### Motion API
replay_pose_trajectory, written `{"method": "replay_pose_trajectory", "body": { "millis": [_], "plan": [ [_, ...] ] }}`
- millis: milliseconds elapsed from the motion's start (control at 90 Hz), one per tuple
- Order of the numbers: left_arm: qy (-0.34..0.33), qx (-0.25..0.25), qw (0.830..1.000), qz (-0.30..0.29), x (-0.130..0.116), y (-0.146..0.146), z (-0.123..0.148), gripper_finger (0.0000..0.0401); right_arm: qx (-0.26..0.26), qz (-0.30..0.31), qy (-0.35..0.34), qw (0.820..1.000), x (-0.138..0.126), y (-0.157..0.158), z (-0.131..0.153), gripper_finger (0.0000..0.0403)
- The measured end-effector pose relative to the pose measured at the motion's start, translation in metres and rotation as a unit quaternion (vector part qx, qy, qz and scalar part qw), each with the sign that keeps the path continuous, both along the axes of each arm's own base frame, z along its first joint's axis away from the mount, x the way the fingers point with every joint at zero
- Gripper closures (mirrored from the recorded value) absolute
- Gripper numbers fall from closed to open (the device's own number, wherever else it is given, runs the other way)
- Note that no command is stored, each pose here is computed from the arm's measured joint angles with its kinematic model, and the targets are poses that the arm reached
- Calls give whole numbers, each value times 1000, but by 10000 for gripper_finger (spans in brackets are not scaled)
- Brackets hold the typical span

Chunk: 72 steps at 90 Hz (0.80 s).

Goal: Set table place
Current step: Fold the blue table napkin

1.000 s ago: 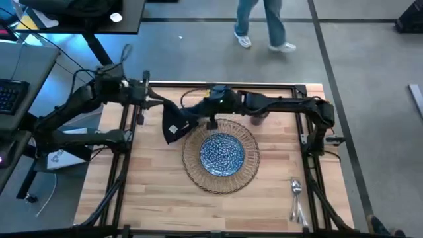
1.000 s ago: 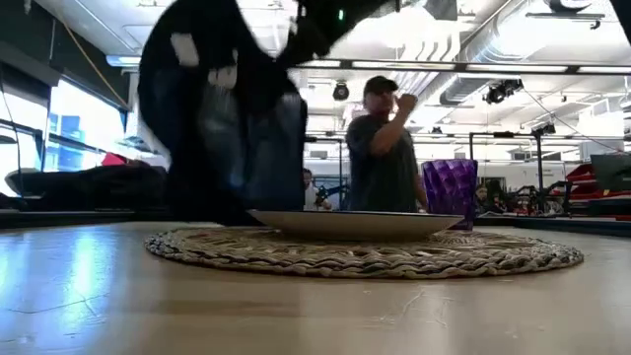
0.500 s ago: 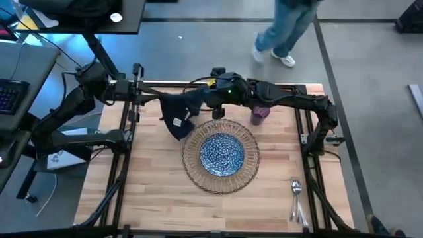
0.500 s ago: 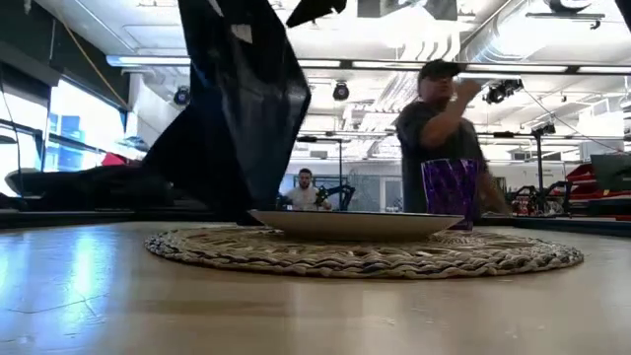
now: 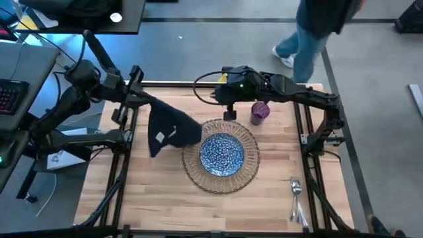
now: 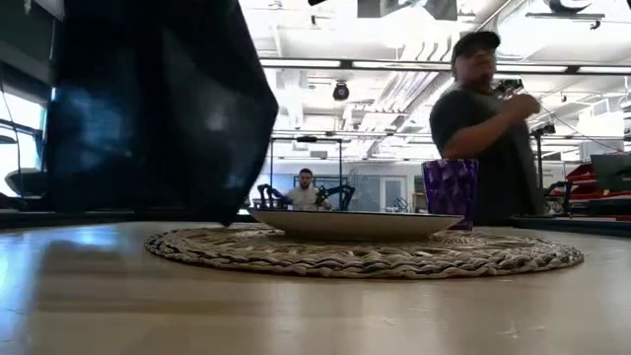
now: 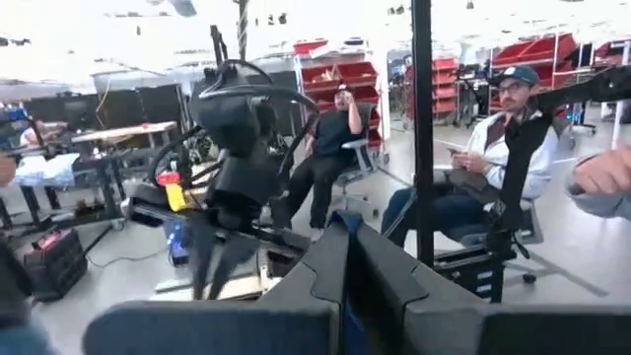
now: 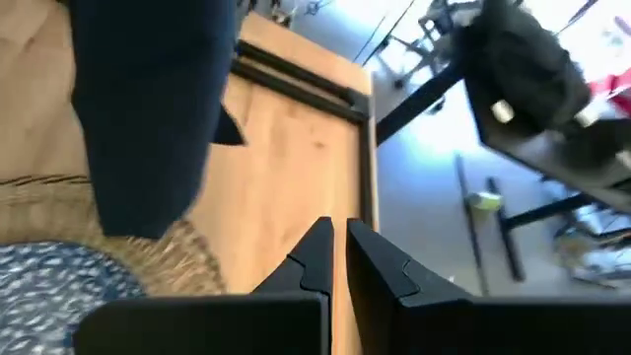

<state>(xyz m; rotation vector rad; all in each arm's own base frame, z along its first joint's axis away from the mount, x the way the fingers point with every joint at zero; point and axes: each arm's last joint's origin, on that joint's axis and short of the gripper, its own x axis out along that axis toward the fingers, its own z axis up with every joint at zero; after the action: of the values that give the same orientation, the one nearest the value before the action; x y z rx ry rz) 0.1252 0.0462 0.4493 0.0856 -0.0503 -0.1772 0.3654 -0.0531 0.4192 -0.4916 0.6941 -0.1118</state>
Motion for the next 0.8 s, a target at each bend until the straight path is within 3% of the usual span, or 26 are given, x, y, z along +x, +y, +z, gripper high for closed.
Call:
{"method": "replay_pose_trajectory", "body": {
  "millis": [167,333,467,544,611,711,800],
  "plan": [
    [30,-16,999,7,3,3,-7,401,67,-34,43,996,-2,1,-21,403],
    [77,5,997,30,0,3,-18,401,124,3,73,990,2,25,-36,403],
    [101,18,994,41,-1,3,-23,401,96,79,-36,992,13,54,-15,403],
    [101,23,994,37,-2,3,-23,401,78,127,-112,982,22,66,-2,403],
    [102,17,994,37,-2,3,-23,401,76,158,-134,975,24,76,2,403],
    [106,6,994,37,-5,1,-24,401,93,168,-98,976,8,87,5,403],
    [112,3,993,37,-10,-2,-25,401,126,135,-45,982,-19,92,10,403]
  ]
}}
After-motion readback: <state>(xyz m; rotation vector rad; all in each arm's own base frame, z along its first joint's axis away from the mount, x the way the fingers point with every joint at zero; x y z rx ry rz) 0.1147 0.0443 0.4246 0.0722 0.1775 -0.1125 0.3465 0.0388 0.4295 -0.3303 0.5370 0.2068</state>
